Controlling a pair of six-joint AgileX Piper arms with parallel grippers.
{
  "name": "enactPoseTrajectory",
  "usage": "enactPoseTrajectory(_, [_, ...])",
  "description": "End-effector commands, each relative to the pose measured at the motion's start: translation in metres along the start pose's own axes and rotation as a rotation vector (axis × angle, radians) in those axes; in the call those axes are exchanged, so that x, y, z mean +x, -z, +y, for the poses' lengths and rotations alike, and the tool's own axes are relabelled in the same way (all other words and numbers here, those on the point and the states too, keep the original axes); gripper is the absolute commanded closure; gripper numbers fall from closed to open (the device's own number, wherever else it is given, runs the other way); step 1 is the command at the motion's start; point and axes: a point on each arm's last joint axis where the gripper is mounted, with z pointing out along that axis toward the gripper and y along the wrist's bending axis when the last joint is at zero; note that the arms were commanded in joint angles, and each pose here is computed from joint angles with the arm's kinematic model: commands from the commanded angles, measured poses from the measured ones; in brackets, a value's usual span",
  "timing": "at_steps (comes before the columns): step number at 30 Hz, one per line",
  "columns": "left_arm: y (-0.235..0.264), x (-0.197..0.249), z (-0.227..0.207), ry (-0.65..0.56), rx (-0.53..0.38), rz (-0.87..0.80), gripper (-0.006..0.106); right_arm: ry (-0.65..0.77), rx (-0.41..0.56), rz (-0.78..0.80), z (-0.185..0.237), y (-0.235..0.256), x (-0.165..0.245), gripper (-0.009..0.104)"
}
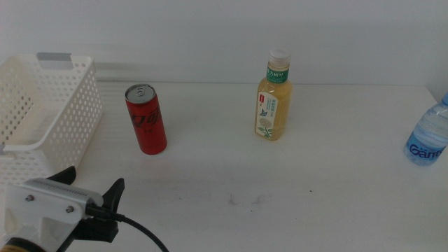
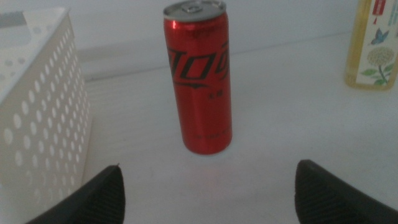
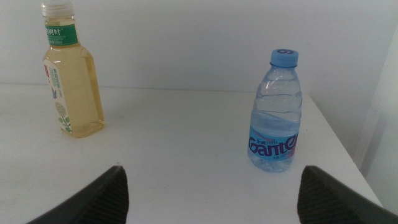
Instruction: Use arms to grab the bottles and put them into the dustbin to the left of the table.
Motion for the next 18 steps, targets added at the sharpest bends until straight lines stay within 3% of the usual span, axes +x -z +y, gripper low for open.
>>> enactPoseTrajectory(1, [-0.0021,-0.002,-0.0007,0.014,0.0,-0.059,0.007,0.014,0.009,-0.015,-0.0005,0.0002,-0.0005,0.007])
enactPoseTrajectory(18, [-0.0073,-0.0011,-0.006,-0.016,0.055,-0.052,0.007,0.014,0.009,-0.015,-0.0005,0.0002,-0.0005,0.007])
